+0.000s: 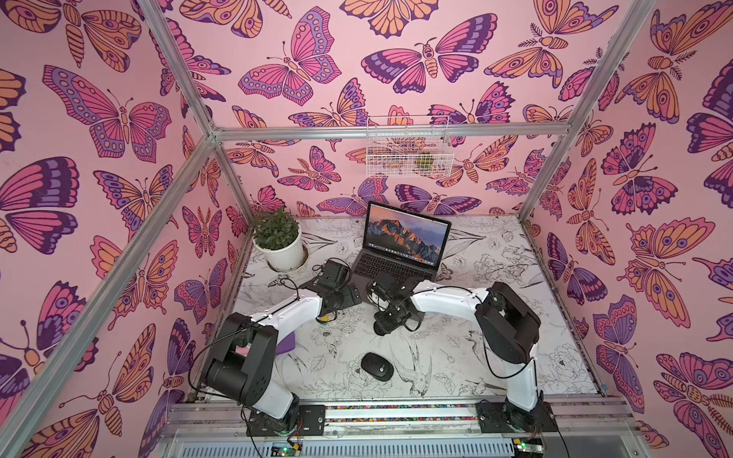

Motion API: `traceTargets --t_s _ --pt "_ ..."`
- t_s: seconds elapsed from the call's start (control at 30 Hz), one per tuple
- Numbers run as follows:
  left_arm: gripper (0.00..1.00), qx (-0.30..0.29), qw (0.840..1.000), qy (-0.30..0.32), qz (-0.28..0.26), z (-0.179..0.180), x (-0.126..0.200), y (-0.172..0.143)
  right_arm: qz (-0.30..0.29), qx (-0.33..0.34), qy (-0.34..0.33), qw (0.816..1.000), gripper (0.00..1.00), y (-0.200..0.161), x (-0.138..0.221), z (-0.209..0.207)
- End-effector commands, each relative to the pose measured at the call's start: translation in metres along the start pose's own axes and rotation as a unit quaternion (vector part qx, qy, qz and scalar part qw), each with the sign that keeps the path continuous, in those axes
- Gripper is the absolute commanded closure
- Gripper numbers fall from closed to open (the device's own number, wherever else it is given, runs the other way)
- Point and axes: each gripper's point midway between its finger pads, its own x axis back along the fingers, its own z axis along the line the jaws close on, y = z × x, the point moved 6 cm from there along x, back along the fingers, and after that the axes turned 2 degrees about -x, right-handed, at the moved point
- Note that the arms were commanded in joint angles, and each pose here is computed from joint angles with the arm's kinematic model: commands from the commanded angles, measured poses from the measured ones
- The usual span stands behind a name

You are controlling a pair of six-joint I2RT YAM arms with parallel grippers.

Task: Insert the wireless mouse receiver into the laptop
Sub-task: Pick up the USB plug at the center of the board.

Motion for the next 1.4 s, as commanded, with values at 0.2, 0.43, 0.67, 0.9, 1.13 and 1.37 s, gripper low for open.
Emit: traceTargets --t_s 0.2,0.43,0.67,0.9,1.13,1.37 --pt "0.0 0.002 1.0 0.006 0.013 0.002 -0.008 -0.004 0.027 0.002 -0.027 0.999 0.73 -0.007 -0.009 -0.004" --pt "0.0 0.01 1.0 -0.002 0.019 -0.002 -0.009 -0.004 0.029 0.011 -0.033 0.999 0.74 -0.009 -0.011 -0.002" --pt "0.0 0.017 0.999 -0.009 0.028 -0.005 -0.012 -0.004 0.029 0.016 -0.037 0.999 0.73 -0.007 -0.015 0.0" --pt "0.0 0.019 0.999 -0.009 0.037 -0.004 -0.016 -0.007 0.035 0.015 -0.038 0.999 0.74 -0.01 -0.02 -0.001" --pt "0.0 0.026 0.998 -0.027 0.055 -0.01 -0.02 -0.009 0.035 0.011 -0.041 0.999 0.78 -0.011 -0.021 -0.002" --pt "0.0 0.039 0.997 -0.037 0.06 -0.014 -0.023 -0.008 0.008 0.02 -0.061 0.998 0.81 -0.009 0.0 -0.006"
